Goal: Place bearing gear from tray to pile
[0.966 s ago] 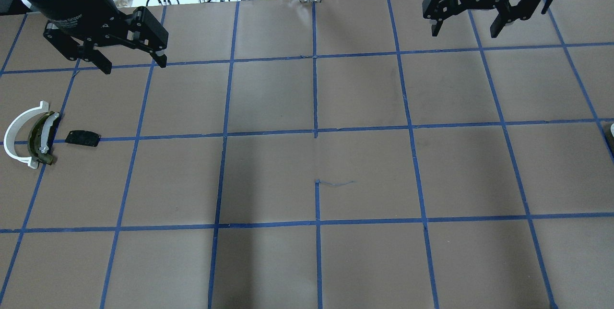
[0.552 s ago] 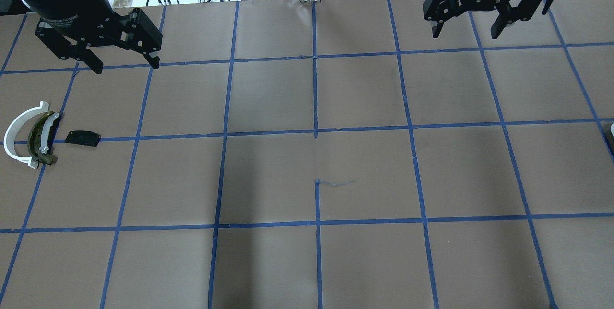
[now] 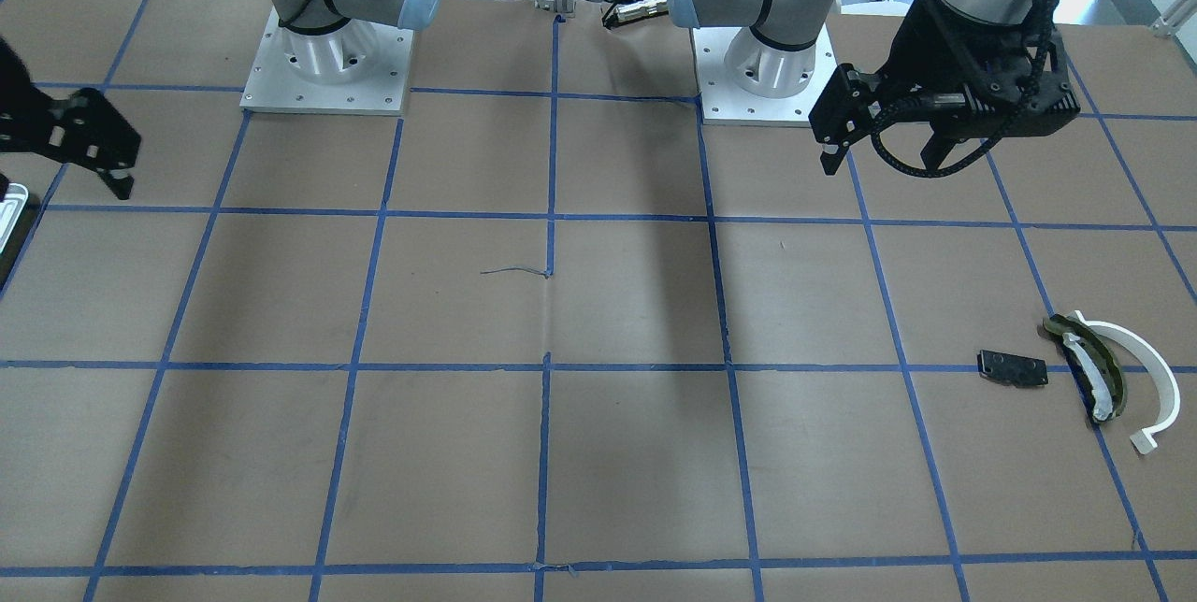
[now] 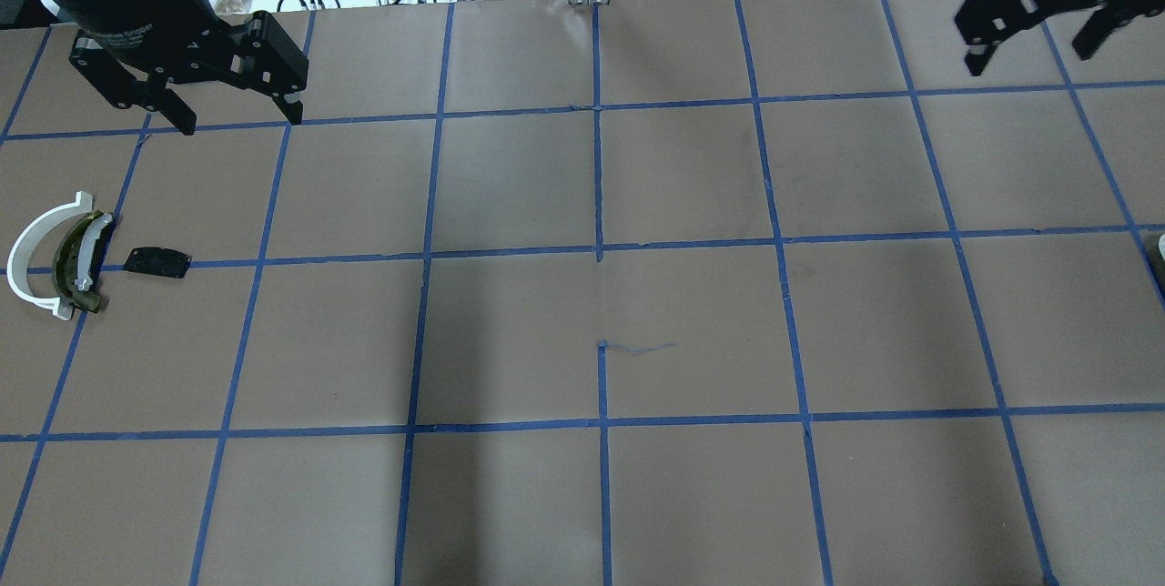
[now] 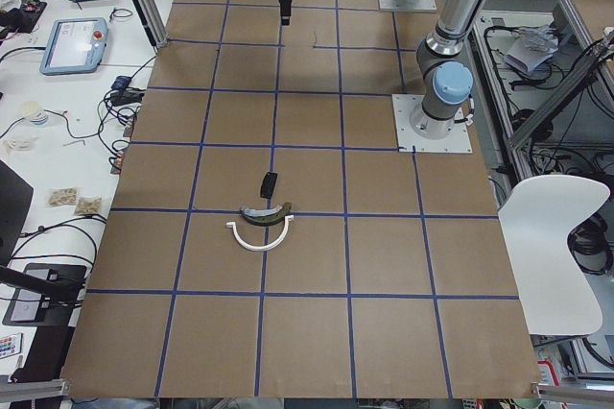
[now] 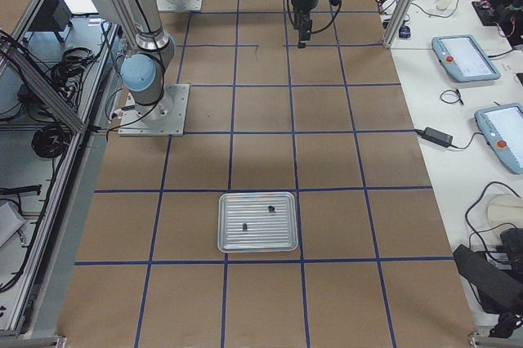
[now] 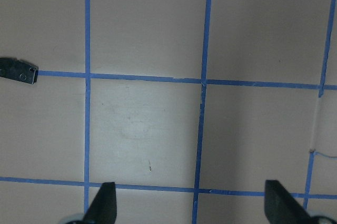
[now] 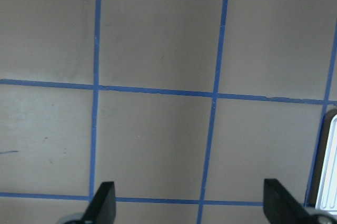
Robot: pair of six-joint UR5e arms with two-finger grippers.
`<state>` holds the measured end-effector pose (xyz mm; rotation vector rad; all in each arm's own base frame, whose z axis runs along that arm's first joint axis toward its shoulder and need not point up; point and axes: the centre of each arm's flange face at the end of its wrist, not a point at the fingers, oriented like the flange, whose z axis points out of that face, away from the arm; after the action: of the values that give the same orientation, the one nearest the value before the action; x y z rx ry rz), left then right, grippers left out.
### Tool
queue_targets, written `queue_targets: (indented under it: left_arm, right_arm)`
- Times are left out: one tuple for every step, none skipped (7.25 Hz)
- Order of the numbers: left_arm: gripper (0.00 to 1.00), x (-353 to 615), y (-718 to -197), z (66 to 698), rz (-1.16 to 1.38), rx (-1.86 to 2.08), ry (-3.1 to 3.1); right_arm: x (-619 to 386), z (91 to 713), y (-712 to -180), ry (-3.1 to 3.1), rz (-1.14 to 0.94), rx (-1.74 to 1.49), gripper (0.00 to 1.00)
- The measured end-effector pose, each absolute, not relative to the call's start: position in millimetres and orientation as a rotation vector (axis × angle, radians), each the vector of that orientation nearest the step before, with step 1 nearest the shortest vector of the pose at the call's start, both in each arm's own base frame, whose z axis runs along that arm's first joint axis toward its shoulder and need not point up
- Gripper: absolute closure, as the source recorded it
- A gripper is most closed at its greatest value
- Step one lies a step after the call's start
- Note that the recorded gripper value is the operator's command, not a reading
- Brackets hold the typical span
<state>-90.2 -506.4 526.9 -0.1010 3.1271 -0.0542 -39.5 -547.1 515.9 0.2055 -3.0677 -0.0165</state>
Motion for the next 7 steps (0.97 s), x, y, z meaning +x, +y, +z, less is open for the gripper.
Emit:
queue_targets:
  left_arm:
    - [0.00,-91,-507,527,-0.059,-0.100,3.128]
    - [0.00,-91,-507,526,-0.060,-0.098,3.129]
    - [0.00,-92,-506,527,-0.062,-0.096,3.129]
    - [0.00,-92,-505,527,-0.062,-0.094,3.129]
    - [0.00,-92,-505,527,-0.063,-0.093,3.129]
    - [0.00,-93,-504,528,-0.064,-0.093,3.129]
    - [0.00,-93,-504,528,-0.064,-0.092,3.129]
  right_arm:
    - [-110,504,-550,-3.062,-0.023,0.303,0.00]
    - [-184,483,-548,-3.059,-0.038,0.385,0.00]
    - [-252,456,-543,-3.060,-0.056,0.468,0.00]
    - [-308,426,-538,-3.065,-0.058,0.536,0.00]
    - [-348,396,-536,-3.062,-0.049,0.615,0.00]
    - [-377,364,-538,-3.046,-0.048,0.714,0.00]
    - [-397,335,-538,-3.040,-0.058,0.793,0.00]
